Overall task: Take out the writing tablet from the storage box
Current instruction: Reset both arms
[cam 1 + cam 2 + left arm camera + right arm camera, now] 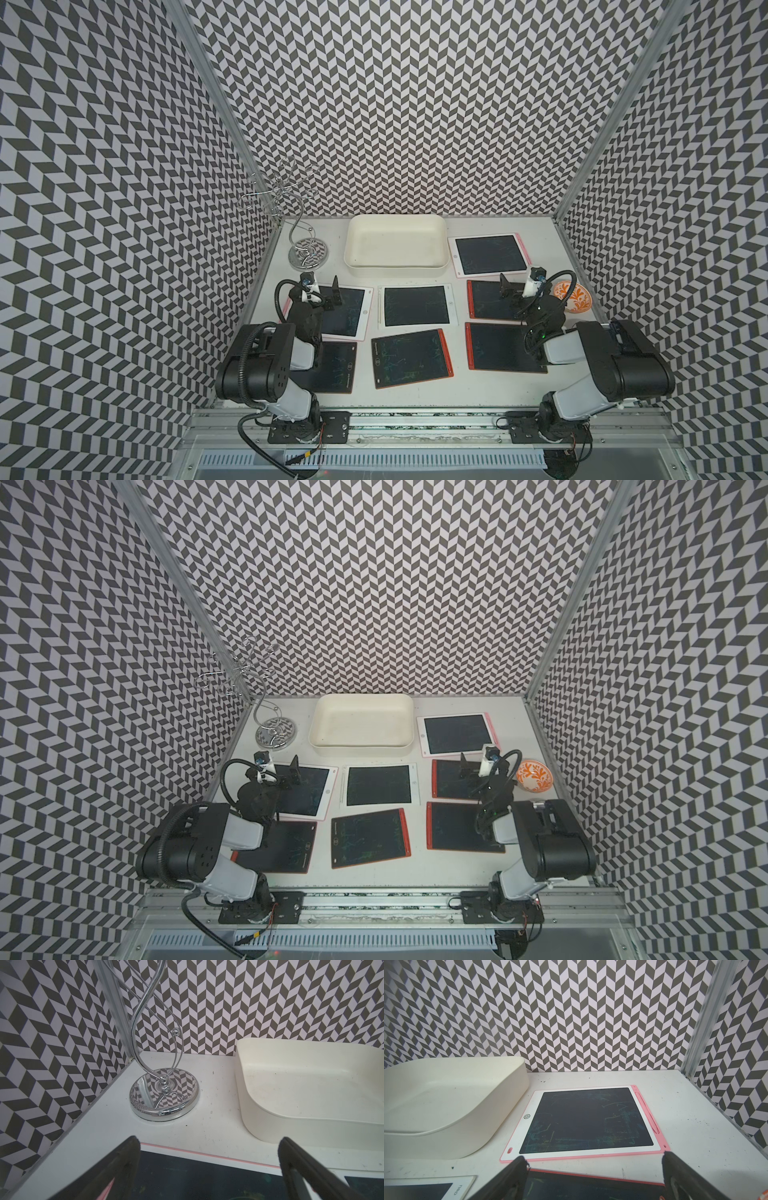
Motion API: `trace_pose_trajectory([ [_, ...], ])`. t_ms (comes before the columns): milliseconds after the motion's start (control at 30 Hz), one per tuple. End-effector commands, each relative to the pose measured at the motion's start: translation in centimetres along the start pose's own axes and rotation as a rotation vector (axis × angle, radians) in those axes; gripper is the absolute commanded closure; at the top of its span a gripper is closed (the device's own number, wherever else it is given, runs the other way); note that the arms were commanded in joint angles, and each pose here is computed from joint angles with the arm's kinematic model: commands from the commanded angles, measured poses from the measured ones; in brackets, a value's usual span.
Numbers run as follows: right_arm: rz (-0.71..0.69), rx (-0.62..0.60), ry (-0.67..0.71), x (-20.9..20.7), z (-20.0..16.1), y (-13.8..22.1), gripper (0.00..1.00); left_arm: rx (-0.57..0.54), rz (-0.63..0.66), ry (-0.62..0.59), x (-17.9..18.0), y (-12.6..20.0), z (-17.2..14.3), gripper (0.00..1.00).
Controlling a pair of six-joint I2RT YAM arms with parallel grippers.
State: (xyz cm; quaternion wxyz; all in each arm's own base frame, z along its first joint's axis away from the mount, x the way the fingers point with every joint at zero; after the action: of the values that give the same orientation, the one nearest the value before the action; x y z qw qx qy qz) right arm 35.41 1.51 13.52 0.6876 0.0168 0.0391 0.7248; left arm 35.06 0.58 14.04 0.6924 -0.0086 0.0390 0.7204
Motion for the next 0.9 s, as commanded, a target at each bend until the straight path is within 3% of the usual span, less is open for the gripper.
trace_pose_trajectory([
  [0, -0.047, -0.116, -0.005, -0.8, 2.0, 1.9, 0.01, -0.039, 0.020, 0.002, 0.2, -0.4, 1.1, 0.01],
  [167, -0.120, -0.153, -0.042, -1.9, 2.3, 2.3, 0.01, -0.047, 0.061, 0.021, 0.9, -0.2, 1.2, 0.01],
  [300, -0.043, -0.013, 0.003, -0.8, 1.6, -1.3, 0.01, -0.010, 0.060, 0.002, 0.4, -1.1, 0.9, 0.01],
  [433, -0.041, -0.094, -0.003, -0.7, 2.2, -0.6, 0.01, -0.012, 0.061, 0.000, 0.4, -1.1, 0.9, 0.01],
  [600, -0.033, -0.039, 0.001, -0.6, 1.7, -1.2, 0.01, -0.016, 0.060, 0.000, 0.4, -1.1, 0.9, 0.01],
  [867, -0.032, -0.068, 0.003, -0.5, 1.9, -0.9, 0.01, -0.016, 0.061, 0.000, 0.4, -1.1, 0.9, 0.01],
])
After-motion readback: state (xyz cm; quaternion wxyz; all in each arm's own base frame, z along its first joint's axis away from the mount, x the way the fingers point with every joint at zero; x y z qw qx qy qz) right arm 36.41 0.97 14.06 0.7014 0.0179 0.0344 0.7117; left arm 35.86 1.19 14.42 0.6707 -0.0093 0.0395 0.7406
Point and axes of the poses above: each gripper's point midway between its finger pads, its own y axis back along the fingers, its own x axis along the line the jaws close on, z = x × y, the point moved 2 cm from there along y, back along the fingers, and after that the axes turned 3 degrees about y, right-handed, at the moved point
